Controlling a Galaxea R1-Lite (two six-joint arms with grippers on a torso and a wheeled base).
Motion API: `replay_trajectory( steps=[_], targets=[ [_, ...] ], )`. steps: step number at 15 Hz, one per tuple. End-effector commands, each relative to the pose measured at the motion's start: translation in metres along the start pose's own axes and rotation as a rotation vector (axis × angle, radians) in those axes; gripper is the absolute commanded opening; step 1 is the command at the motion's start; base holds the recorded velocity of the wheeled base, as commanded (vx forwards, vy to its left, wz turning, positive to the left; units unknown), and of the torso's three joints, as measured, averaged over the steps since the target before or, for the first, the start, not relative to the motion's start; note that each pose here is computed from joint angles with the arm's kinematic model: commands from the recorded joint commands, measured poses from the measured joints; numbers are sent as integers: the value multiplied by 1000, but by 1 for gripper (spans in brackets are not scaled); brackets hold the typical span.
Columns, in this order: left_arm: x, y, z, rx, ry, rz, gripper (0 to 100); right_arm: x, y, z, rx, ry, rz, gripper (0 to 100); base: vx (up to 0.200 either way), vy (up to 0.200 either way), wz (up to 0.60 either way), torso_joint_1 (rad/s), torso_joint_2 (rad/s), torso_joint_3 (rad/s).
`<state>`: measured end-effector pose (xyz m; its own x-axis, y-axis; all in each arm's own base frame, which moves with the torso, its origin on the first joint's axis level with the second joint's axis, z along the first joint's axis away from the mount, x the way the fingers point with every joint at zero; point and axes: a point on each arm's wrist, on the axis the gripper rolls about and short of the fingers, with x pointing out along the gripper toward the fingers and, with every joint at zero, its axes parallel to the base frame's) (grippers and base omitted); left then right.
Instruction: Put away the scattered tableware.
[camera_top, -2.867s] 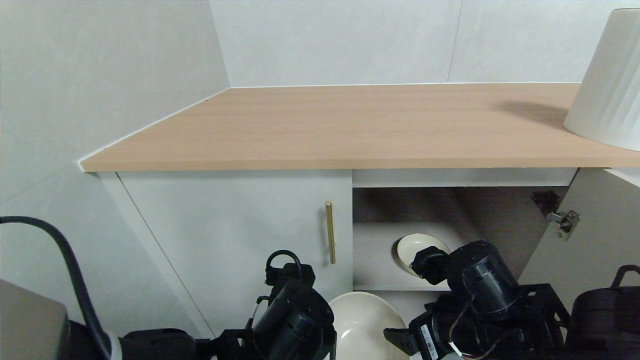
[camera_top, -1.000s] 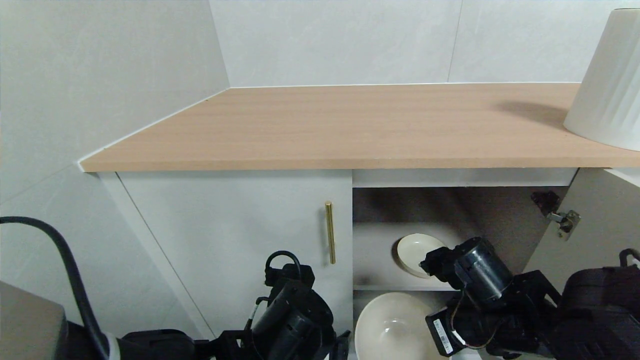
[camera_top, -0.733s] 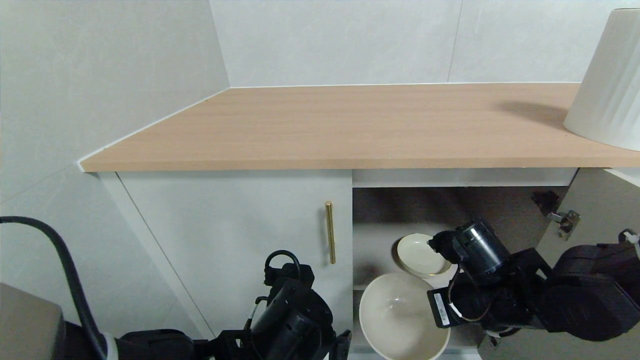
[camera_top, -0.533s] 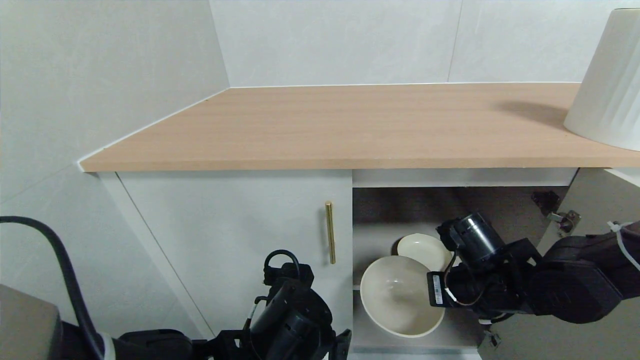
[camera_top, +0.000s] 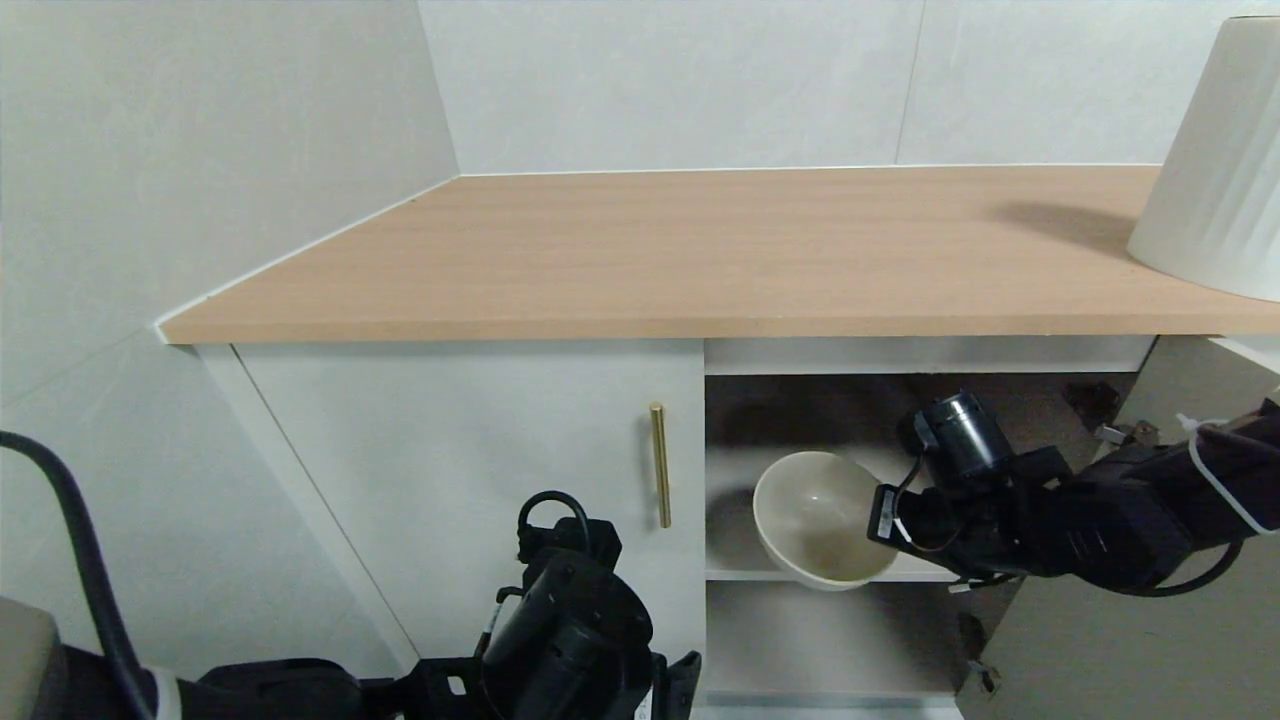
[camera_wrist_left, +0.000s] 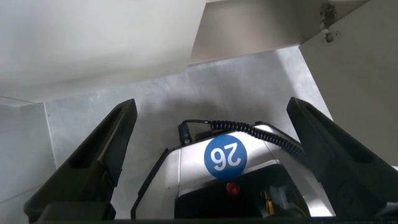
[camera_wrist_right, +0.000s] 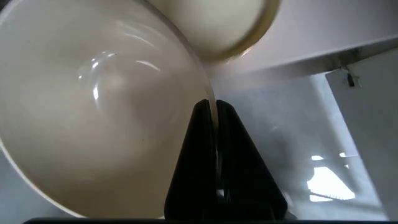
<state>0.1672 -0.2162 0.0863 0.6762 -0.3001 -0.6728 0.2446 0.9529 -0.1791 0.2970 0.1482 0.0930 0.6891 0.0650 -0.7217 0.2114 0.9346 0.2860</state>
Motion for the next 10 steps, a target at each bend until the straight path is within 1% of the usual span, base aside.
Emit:
replay_trajectory(
  steps=[1,4,7,8,10],
  targets=[
    [-1,0,1,-2,-4,-3,100,19,-3,3,42,1,-43,0,0,0,0,0,0,0],
    [0,0,0,0,0,0,100,33,-4,13,114,-48,-81,0,0,0,0,0,0,0],
    [1,0,-1,1,4,4,100,44,-9,20,163,-64,-101,0,0,0,0,0,0,0],
    [1,0,-1,1,3,5,100,52,-11,20,166,-66,-119,0,0,0,0,0,0,0],
    [1,0,-1,1,3,5,100,68,-15,24,181,-105,-186,0,0,0,0,0,0,0]
  ],
)
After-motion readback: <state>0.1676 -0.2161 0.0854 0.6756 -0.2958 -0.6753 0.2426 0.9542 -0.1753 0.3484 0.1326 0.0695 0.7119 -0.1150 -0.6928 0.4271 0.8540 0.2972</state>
